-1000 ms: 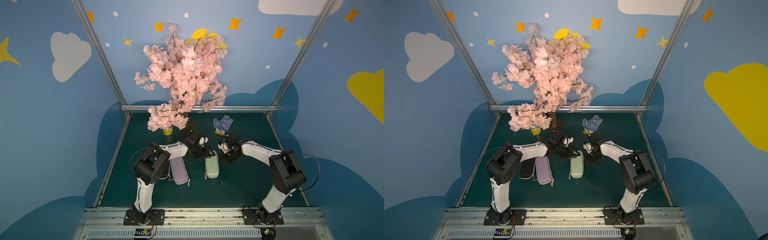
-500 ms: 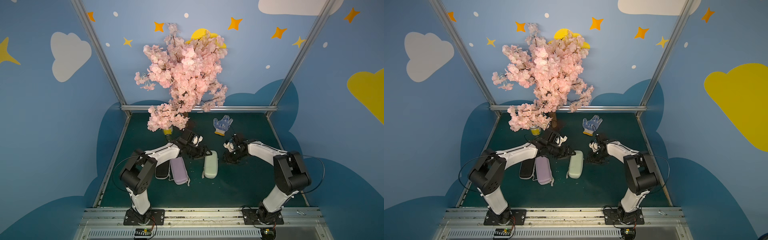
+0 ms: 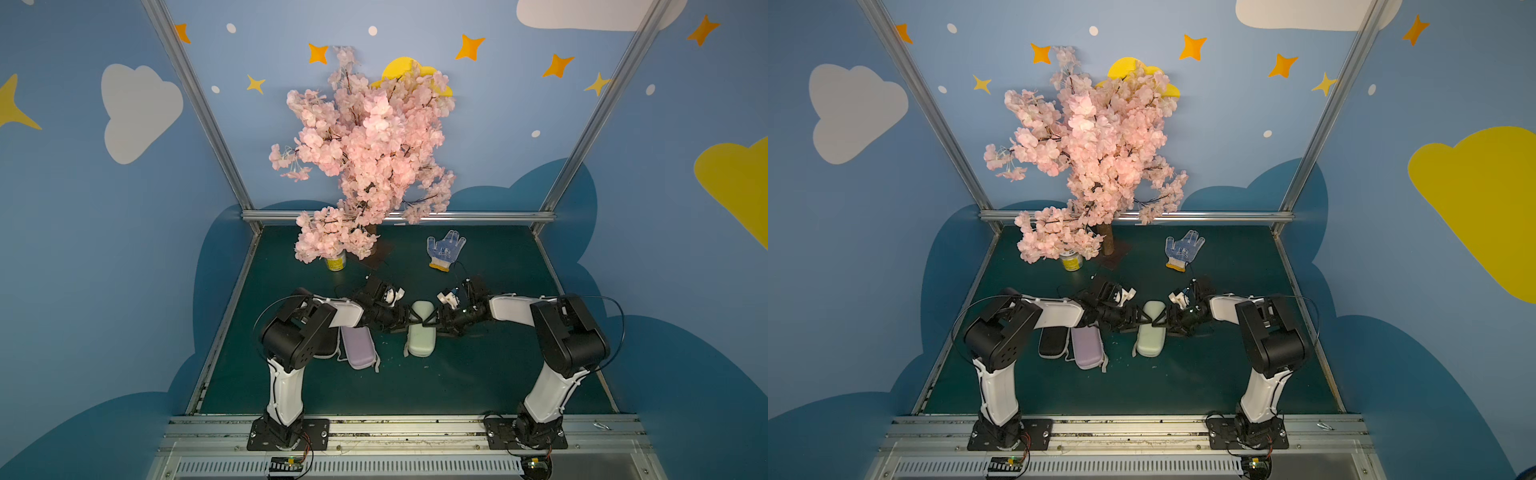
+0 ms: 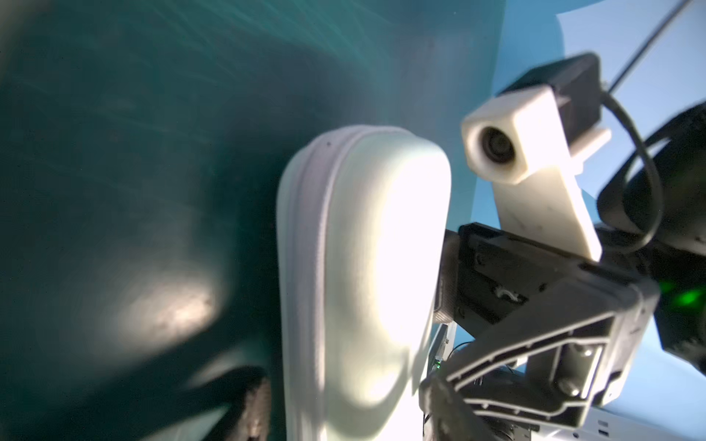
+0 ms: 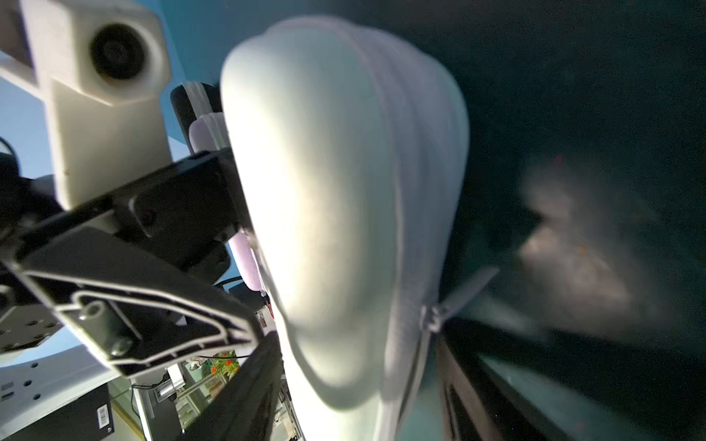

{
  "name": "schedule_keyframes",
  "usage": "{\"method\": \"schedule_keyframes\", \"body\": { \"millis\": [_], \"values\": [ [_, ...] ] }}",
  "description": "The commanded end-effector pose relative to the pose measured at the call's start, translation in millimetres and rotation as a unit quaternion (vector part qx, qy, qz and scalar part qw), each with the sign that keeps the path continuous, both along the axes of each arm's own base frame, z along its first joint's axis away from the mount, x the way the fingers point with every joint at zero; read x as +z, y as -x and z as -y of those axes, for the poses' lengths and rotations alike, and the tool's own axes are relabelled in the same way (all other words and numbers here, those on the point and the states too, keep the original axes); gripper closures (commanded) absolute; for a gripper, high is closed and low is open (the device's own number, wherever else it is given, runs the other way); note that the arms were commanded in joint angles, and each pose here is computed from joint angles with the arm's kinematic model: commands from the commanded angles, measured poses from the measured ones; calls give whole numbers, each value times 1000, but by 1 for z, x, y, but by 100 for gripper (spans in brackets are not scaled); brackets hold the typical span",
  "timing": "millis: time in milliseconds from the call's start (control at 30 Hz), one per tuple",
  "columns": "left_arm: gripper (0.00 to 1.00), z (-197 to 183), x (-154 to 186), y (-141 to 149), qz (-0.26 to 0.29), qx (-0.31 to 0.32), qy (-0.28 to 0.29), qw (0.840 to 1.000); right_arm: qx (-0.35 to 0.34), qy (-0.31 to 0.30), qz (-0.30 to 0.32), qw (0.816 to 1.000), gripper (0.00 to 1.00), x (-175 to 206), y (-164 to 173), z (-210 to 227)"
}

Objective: Put umbrellas into zippered umbrella sleeves
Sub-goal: Pick up the umbrella sleeve at the center of the board.

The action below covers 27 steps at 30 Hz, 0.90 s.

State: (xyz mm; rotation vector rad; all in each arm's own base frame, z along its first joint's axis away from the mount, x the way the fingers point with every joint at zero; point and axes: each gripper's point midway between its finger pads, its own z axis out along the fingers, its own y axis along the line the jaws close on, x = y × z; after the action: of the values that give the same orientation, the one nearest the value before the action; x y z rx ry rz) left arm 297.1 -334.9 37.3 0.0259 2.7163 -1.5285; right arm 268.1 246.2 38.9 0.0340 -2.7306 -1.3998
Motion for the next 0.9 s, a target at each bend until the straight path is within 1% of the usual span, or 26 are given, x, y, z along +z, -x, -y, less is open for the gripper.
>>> {"method": "schedule_keyframes", "body": {
  "millis": [0,100,200,367,467,567,633,700,800,867],
  "values": [
    [47,0,-18,11,-53,13,25,998,6,-29,9,1000,36,-1,-1,-16],
    [51,6,-6,8,-61,22,71,995,14,-83,32,996,37,20,0,-28],
    [53,9,10,4,-54,24,95,994,20,-131,65,989,43,47,0,-35],
    [53,7,31,1,-42,23,122,991,26,-143,84,986,61,67,2,-35],
    [50,-2,42,-4,-36,38,144,988,24,-147,83,985,69,71,3,-34],
    [39,-9,51,-5,-34,47,163,985,18,-158,84,984,72,79,1,-34],
    [30,-12,53,-2,-31,49,162,985,11,-166,90,982,72,88,-2,-34],
    [25,-16,54,2,-23,52,155,986,3,-175,97,980,72,100,-6,-33],
    [25,-13,63,7,-12,49,161,986,-15,-175,97,980,73,111,-13,-33],
    [28,-10,70,9,-6,49,170,984,-42,-171,88,980,73,113,-20,-32]
  ]
}}
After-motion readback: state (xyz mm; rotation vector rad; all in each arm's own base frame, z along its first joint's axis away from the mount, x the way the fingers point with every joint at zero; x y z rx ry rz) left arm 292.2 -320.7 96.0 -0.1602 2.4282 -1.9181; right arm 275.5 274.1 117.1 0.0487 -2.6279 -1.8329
